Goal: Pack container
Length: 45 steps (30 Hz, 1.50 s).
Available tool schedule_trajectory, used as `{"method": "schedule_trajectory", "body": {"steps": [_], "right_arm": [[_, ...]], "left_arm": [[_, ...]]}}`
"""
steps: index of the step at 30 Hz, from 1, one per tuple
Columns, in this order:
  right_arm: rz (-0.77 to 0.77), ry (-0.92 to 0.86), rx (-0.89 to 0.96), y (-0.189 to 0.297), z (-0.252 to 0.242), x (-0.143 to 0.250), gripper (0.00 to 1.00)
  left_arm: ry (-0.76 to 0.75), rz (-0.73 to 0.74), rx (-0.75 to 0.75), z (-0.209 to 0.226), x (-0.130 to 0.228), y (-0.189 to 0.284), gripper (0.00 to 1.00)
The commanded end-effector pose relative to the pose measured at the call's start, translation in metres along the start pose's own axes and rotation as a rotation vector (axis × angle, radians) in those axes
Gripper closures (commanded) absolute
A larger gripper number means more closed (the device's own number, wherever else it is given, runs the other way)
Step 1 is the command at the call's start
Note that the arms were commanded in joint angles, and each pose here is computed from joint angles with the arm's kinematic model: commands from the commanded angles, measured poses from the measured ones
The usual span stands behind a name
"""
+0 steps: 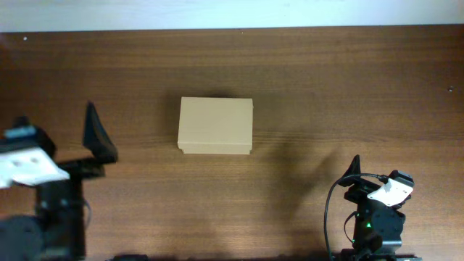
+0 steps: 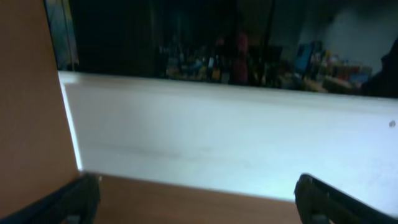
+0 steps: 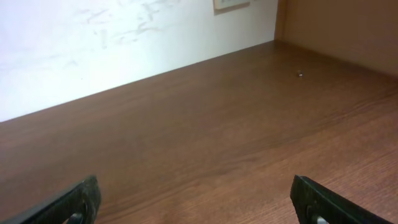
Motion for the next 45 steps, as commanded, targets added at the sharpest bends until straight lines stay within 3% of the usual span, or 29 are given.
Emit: {"method": "schedule_trajectory", "body": {"steps": [1, 14, 31, 45], "right_arm": [[-0.009, 0.001, 0.015, 0.0, -0.003, 0.001, 0.01], [-0.009, 0.001, 0.014, 0.0, -0.003, 0.001, 0.01], [-0.009, 0.001, 0.014, 0.0, -0.003, 0.001, 0.01], [-0.009, 0.001, 0.014, 0.0, -0.003, 0.001, 0.01]], "left_arm": [[-0.013, 0.038, 0.002, -0.001, 0.044, 0.002, 0.0], [0.01, -0.065, 0.07, -0.017, 0.153, 0.01, 0.0], [-0.025, 0.113, 0.075, -0.021, 0.27, 0.005, 0.0], [-0.071, 0.133, 0.043, -0.014, 0.274, 0.004, 0.0]]}}
Point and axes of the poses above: each gripper's point midway between its finger pads, its own y axis back along the fingers, its own z axis along the line the jaws close on, x = y × z, the point moved 4 cm from there along y, back along the fingers, and after that the axes turned 5 degrees about -y, right-handed, at the moved point
